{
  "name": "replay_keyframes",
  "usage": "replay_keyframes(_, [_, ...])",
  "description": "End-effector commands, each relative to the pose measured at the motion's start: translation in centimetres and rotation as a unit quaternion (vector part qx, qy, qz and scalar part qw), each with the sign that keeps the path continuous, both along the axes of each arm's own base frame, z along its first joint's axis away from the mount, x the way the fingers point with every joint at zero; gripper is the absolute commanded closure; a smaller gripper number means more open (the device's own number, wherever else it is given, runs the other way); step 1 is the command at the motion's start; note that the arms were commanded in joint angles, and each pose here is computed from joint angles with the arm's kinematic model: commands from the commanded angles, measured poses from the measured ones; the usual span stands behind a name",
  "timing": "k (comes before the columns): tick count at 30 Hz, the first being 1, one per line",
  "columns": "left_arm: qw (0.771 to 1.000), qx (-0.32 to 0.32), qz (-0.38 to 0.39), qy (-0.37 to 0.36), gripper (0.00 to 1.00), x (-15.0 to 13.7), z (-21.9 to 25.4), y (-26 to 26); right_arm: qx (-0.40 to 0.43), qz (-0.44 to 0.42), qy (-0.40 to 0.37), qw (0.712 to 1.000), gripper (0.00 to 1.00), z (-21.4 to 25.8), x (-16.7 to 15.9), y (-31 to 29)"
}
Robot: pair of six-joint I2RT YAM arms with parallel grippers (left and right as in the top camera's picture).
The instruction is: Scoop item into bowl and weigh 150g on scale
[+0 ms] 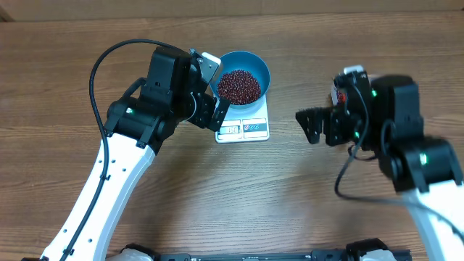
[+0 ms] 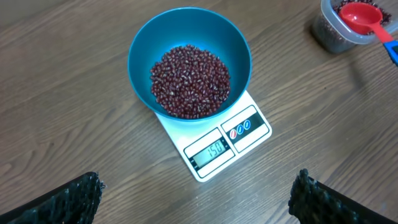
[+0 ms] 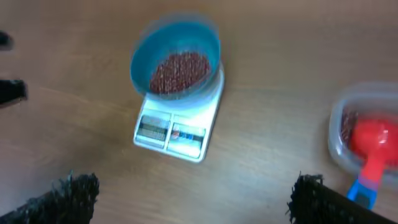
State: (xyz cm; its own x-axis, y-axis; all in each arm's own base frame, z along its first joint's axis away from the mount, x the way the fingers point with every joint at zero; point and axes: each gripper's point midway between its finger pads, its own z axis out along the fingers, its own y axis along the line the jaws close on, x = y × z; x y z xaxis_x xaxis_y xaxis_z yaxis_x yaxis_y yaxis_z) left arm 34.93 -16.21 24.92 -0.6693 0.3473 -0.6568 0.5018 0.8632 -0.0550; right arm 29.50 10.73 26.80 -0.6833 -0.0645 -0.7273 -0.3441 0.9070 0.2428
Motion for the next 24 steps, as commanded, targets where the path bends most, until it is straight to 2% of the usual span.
replay_keyframes(1, [1.000,-0.001,-0.008,-0.008,0.00,0.1,0.5,0.0,0.003,-0.003,-0.048,0.999,0.00,-0.6,-2.3,-0.6])
replay_keyframes(6, [1.000,-0.001,-0.008,-0.008,0.00,0.1,0.5,0.0,0.027,-0.009,-0.134,0.991,0.00,-3.4,-4.9,-1.2])
replay_keyframes(12, [1.000,-0.001,-0.008,-0.008,0.00,0.1,0.5,0.0,0.087,-0.059,-0.198,0.975,0.00,-8.0,-5.9,-2.5])
replay_keyframes(24, [1.000,-0.001,-0.008,-0.008,0.00,0.1,0.5,0.0,0.093,-0.062,-0.293,0.950,0.00,-9.9,-6.7,-3.1])
